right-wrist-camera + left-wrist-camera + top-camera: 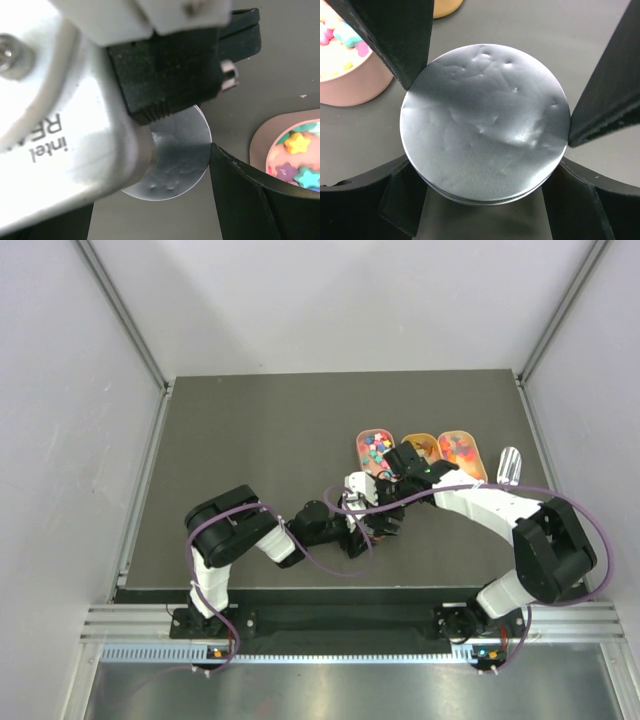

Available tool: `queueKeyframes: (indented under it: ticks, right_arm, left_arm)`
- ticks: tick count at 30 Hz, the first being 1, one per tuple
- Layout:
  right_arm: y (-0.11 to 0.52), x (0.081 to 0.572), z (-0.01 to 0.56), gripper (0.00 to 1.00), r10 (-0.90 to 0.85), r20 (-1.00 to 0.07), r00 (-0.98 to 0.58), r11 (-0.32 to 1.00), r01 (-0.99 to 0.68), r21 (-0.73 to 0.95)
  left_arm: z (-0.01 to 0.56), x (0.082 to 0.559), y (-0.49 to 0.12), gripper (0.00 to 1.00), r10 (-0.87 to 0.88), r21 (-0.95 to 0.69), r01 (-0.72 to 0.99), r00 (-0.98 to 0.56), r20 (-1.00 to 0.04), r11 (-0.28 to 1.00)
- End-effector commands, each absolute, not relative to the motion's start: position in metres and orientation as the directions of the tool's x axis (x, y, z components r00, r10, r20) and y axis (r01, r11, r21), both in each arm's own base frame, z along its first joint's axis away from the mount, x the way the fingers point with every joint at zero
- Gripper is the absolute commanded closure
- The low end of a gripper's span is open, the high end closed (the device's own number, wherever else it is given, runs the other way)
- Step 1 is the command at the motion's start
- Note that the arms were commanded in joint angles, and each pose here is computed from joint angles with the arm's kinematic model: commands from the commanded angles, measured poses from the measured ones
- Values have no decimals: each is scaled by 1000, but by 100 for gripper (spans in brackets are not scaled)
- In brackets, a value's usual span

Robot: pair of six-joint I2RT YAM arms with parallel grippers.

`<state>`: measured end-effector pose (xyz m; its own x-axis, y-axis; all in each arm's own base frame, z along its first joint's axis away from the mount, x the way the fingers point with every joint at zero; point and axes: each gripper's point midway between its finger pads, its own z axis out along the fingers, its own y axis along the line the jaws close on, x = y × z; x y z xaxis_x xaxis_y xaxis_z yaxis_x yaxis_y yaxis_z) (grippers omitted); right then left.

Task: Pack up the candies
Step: Screw the bottle lid onto the packing bottle.

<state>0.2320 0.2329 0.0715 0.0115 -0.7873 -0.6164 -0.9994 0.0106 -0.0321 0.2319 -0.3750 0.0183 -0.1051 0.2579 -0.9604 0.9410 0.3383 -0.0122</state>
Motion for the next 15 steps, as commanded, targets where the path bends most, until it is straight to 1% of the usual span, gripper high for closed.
queueKeyframes:
  ticks: [1, 9, 10, 11, 12, 14, 15]
  right_arm:
    - [242, 189, 41, 32, -791, -549, -270, 176, -960, 219]
    - [240, 196, 42, 31, -800, -549, -242, 174, -969, 174]
    - [239, 196, 42, 30, -800, -550, -239, 172, -970, 172]
    - [239, 196, 42, 29, -803, -548, -234, 166, -971, 170]
    - [239, 196, 43, 25, -802, -551, -228, 162, -973, 167]
    - [237, 194, 43, 21, -812, -548, -203, 134, -978, 163]
    - [237, 194, 45, 14, -813, -550, -190, 124, -980, 156]
  left_arm:
    - [-54, 227, -328, 45, 510, 29, 897, -223, -831, 440]
    - [-52, 226, -329, 43, 506, 31, 899, -217, -835, 437]
    - [-51, 227, -330, 41, 500, 31, 898, -216, -838, 440]
    - [-50, 226, -329, 37, 499, 32, 898, -214, -840, 440]
    - [-50, 226, -328, 27, 499, 36, 898, -211, -840, 439]
    - [-46, 226, -329, 20, 498, 43, 901, -198, -844, 432]
    - [-45, 225, -329, 15, 496, 43, 905, -191, -847, 424]
